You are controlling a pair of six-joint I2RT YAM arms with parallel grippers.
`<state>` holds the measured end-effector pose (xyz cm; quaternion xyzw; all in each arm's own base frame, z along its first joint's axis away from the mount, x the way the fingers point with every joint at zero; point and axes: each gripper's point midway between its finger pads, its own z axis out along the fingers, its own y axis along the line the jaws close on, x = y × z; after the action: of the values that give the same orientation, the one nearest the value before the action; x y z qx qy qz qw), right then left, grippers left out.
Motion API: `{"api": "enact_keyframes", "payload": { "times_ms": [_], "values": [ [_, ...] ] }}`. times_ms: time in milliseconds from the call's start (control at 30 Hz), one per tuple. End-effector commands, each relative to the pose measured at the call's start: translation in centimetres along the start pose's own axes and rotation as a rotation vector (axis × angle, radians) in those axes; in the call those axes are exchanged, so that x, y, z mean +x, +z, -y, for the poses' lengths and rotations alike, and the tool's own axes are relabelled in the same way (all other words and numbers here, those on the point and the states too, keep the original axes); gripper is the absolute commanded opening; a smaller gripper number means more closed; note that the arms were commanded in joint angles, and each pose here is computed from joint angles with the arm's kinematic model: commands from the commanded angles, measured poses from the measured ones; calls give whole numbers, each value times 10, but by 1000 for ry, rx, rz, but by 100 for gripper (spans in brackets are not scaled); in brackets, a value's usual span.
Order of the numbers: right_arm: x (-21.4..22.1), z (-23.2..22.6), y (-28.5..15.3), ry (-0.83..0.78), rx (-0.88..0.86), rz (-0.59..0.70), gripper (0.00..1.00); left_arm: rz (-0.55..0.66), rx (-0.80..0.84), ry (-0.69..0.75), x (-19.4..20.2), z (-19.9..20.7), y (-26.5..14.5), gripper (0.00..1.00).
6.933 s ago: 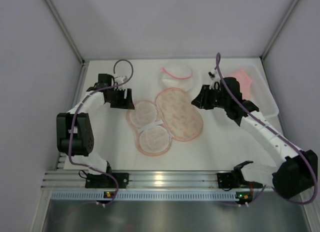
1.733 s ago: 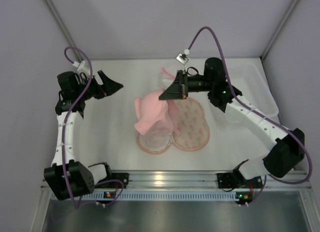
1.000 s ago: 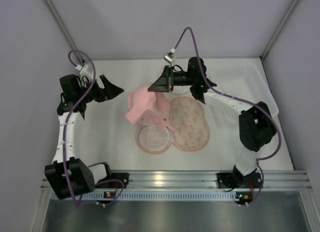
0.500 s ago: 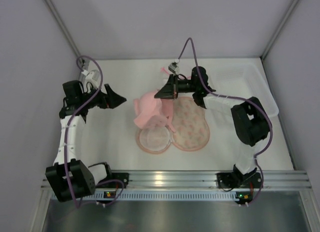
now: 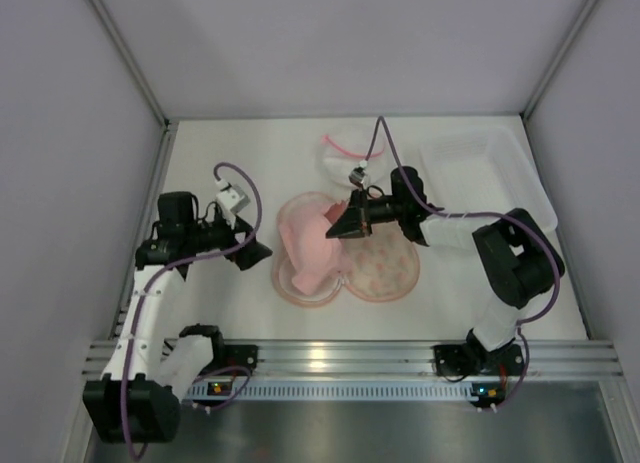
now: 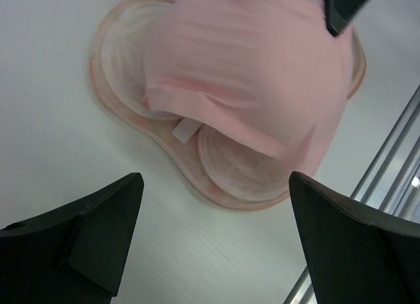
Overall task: Place the bra in the laundry bag and zip it closed
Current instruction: Place the bra in the laundry bag.
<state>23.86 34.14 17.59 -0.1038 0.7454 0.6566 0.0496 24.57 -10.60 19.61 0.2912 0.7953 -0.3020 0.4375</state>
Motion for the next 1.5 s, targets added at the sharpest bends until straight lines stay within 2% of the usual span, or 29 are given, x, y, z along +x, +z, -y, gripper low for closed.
{"api": "enact_keyframes", "payload": {
  "times_ms": [0,33,67,100,133,267,367,433,467,567,600,633,667,733,833,900,1200,1267,1333,1467],
  "values": [
    [-5,-15,-1,-57,-34,35,0,-39,49,271,24,31,1,99],
    [-6,-16,0,-36,-40,41,0,-31,67,336,26,39,3,99],
    [-6,-17,0,11,-49,44,0,-29,14,373,26,32,2,99],
    [-6,-18,1,11,-59,53,0,8,-25,437,21,32,-3,99],
    [-4,-18,2,18,-62,52,0,6,-30,534,26,30,-2,99],
    [-1,-14,6,34,-51,59,0,38,-49,775,24,34,-9,99],
    [-5,-16,8,36,-66,67,0,65,-28,883,20,40,-8,99],
    [-9,-20,10,29,-73,71,0,59,-42,906,18,35,-5,99],
    [-13,-24,10,17,-80,72,0,73,-69,906,9,30,-3,99],
    [-17,-31,12,-1,-96,68,0,25,-157,740,-9,3,10,99],
    [-19,-33,12,-7,-97,70,0,15,-157,642,-23,-2,15,99],
    [-20,-34,12,-9,-99,69,0,32,-124,626,-31,2,18,99],
    [-24,-36,12,-12,-103,67,0,74,-65,628,-40,13,22,99],
    [-30,-36,13,-15,-105,64,0,110,-68,659,-45,17,23,99],
    [-44,-36,14,-51,-112,51,0,82,-102,757,-38,23,37,99],
    [-51,-40,16,-87,-124,26,0,90,-99,771,-38,27,42,99],
    [-87,-34,14,-196,-153,9,0,71,-64,667,-30,27,55,99],
    [-84,-30,14,-201,-169,10,0,80,-70,667,-32,27,55,99],
    [-81,-34,12,-279,-204,33,0,79,-106,646,-33,22,54,99],
    [-54,-10,15,-349,-198,22,0,94,-194,576,-42,12,47,99]
  ]
}}
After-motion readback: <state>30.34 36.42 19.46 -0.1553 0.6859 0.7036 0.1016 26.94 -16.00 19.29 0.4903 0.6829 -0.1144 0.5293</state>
